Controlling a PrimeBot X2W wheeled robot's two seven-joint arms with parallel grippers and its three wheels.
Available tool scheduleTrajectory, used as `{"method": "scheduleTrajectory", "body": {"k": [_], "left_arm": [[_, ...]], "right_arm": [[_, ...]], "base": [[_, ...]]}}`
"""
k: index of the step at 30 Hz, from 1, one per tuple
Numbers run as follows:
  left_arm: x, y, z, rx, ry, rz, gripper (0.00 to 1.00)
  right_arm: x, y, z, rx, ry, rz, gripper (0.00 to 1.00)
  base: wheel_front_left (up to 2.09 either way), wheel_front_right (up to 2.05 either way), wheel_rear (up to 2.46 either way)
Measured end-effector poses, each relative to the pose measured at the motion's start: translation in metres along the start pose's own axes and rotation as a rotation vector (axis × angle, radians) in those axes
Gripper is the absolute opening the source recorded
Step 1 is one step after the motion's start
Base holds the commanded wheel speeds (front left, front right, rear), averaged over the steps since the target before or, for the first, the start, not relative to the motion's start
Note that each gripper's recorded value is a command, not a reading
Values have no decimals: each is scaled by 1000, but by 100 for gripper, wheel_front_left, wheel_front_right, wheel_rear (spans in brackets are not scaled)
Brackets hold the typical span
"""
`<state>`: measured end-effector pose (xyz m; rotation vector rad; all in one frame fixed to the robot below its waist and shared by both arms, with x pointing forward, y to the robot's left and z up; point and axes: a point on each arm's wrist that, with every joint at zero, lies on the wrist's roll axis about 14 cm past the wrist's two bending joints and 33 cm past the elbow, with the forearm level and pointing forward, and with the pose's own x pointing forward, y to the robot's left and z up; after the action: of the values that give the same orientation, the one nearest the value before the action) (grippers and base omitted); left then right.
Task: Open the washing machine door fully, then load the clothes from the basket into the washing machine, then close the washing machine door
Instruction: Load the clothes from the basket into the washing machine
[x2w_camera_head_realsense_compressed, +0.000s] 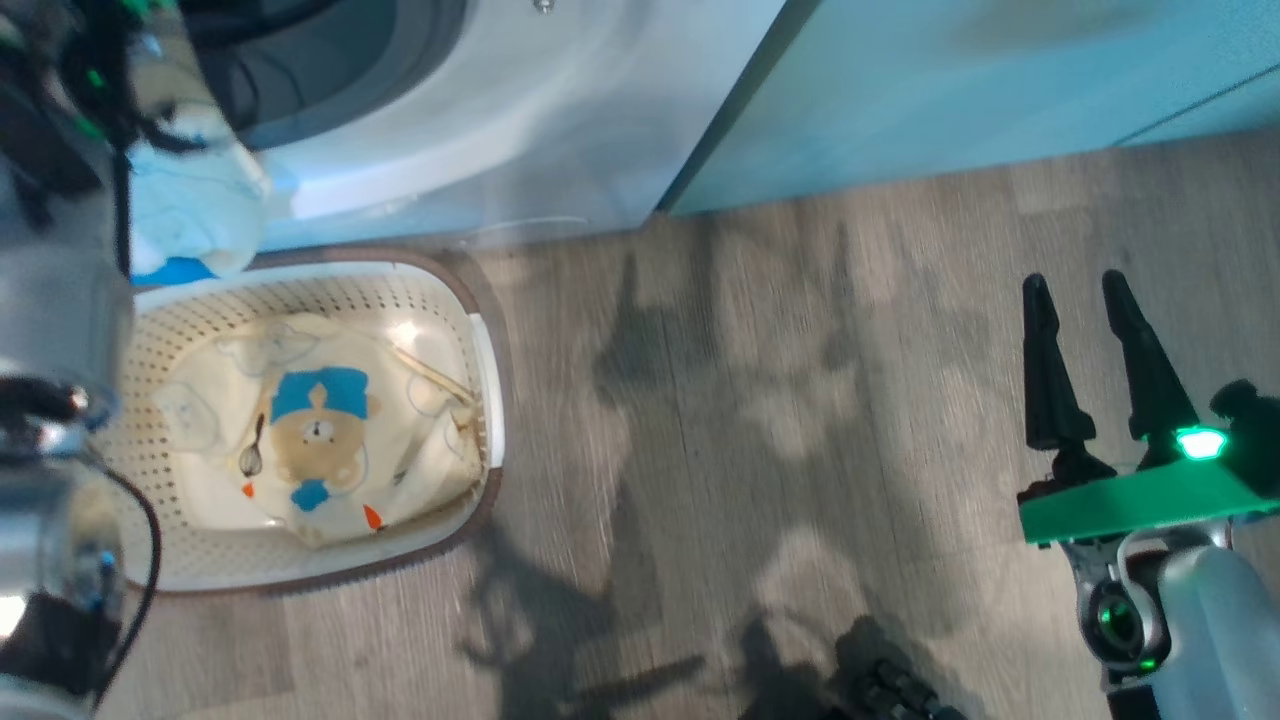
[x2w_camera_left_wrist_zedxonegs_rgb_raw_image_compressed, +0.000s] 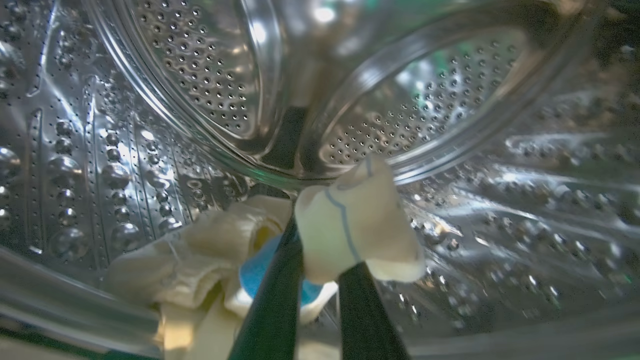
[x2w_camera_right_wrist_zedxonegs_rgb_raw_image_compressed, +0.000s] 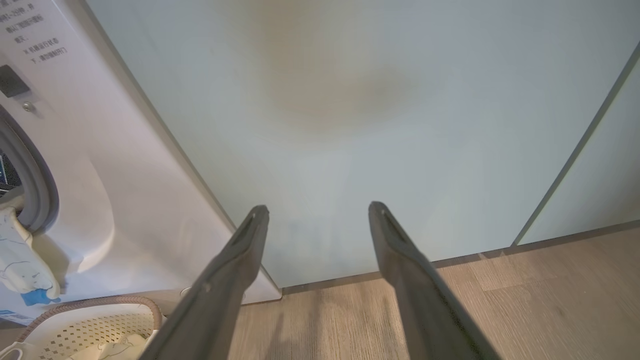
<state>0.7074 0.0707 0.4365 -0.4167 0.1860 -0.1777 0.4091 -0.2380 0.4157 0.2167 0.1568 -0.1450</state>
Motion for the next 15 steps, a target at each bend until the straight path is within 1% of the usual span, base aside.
{"method": "scheduleTrajectory", "body": {"k": [3, 8, 15], "left_arm": [[9, 3, 1, -13, -11, 18, 0], [28, 17, 3, -41, -43, 70, 0], [45, 40, -11, -52, -44, 139, 0]], "right_arm": [[3, -1, -3, 1, 8, -4, 100], [10, -4, -10, -13, 27, -8, 100], [16, -9, -17, -23, 46, -18, 100]], "base": [[0, 0, 0], [0, 0, 0], [0, 0, 0]]}}
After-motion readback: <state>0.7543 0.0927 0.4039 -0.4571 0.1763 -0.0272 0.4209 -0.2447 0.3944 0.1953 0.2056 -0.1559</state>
